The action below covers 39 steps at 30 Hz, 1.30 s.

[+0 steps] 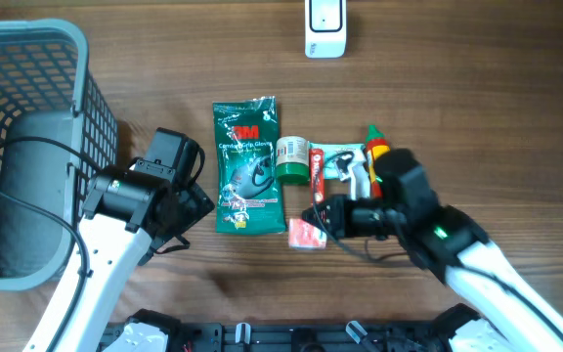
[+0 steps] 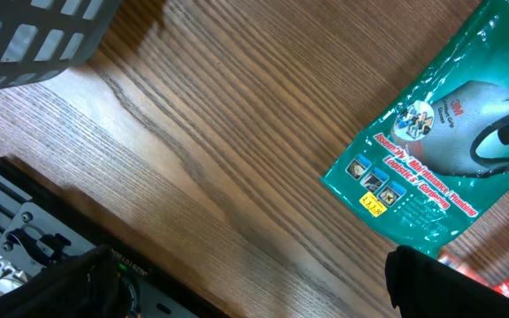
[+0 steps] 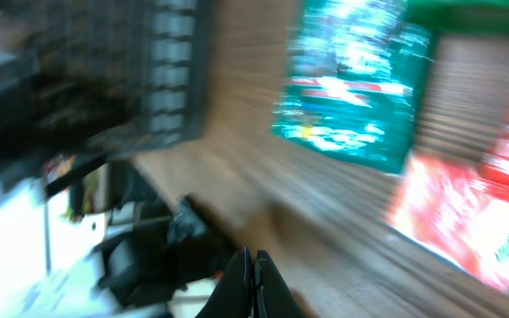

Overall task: Scan the item barcode
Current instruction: 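Grasp the red Kleenex tissue pack with the right gripper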

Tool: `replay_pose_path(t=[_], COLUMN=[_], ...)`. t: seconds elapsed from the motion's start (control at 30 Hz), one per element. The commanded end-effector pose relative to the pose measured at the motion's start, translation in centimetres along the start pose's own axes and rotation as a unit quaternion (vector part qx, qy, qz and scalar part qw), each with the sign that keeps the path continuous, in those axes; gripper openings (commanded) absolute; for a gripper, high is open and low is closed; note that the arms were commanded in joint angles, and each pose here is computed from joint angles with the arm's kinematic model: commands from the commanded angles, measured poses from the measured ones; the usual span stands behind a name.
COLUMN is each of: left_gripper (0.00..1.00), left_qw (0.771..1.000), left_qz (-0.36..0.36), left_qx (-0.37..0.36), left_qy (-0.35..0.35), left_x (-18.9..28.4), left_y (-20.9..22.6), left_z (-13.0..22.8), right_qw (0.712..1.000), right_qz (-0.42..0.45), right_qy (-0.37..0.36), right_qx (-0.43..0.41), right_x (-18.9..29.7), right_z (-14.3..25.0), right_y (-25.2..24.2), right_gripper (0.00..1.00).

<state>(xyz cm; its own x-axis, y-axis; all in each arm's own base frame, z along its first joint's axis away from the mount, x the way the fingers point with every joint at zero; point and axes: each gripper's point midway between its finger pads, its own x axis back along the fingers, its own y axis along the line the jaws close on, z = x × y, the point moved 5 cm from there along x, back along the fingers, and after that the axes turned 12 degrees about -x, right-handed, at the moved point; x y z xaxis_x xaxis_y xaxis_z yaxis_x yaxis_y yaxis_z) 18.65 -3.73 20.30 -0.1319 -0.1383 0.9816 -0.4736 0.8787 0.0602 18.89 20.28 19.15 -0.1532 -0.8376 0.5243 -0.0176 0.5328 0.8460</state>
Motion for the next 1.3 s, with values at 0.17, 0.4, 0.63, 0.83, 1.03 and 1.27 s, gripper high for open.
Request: replay_pose_path(t=[0.17,0.4,0.63,0.83,1.03,1.27], left_gripper=[1.00,1.00,1.00,1.00,1.00,1.00], left_qw=[1.000,1.000,1.000,1.000,1.000,1.000], left_qz=[0.000,0.000,0.000,0.000,0.000,0.000], left_qx=[0.006,0.006,0.006,0.006,0.006,0.006], left_qy=[0.003,0.003,0.003,0.003,0.003,0.003], left_x=[-0.1,-0.1,-0.1,-0.1,-0.1,-0.1], left_y=[-0.1,-0.1,-0.1,-0.1,-0.1,-0.1], left_z=[0.1,0.1,0.1,0.1,0.1,0.1], right_qw=[0.982,0.938,0.955,0.968,0.970,0.920], right_qz=[-0.104,-0.164,-0.083,0.173,0.227,0.252], right_qy=[-0.025,0.023,-0.034,-0.123,-0.081,0.015], right_qx=[0.156,0.304,0.284,0.137,0.012,-0.298], right_x=[5.3,5.9,5.4,4.3,0.0,-4.3], right_z=[3.3,5.5,3.7,0.1,-1.5,1.1], right_y=[5.1,6.1,4.4,-3.7,-7.6,-12.0], right_gripper=[0.04,0.04,0.14,0.62,0.57,0.29])
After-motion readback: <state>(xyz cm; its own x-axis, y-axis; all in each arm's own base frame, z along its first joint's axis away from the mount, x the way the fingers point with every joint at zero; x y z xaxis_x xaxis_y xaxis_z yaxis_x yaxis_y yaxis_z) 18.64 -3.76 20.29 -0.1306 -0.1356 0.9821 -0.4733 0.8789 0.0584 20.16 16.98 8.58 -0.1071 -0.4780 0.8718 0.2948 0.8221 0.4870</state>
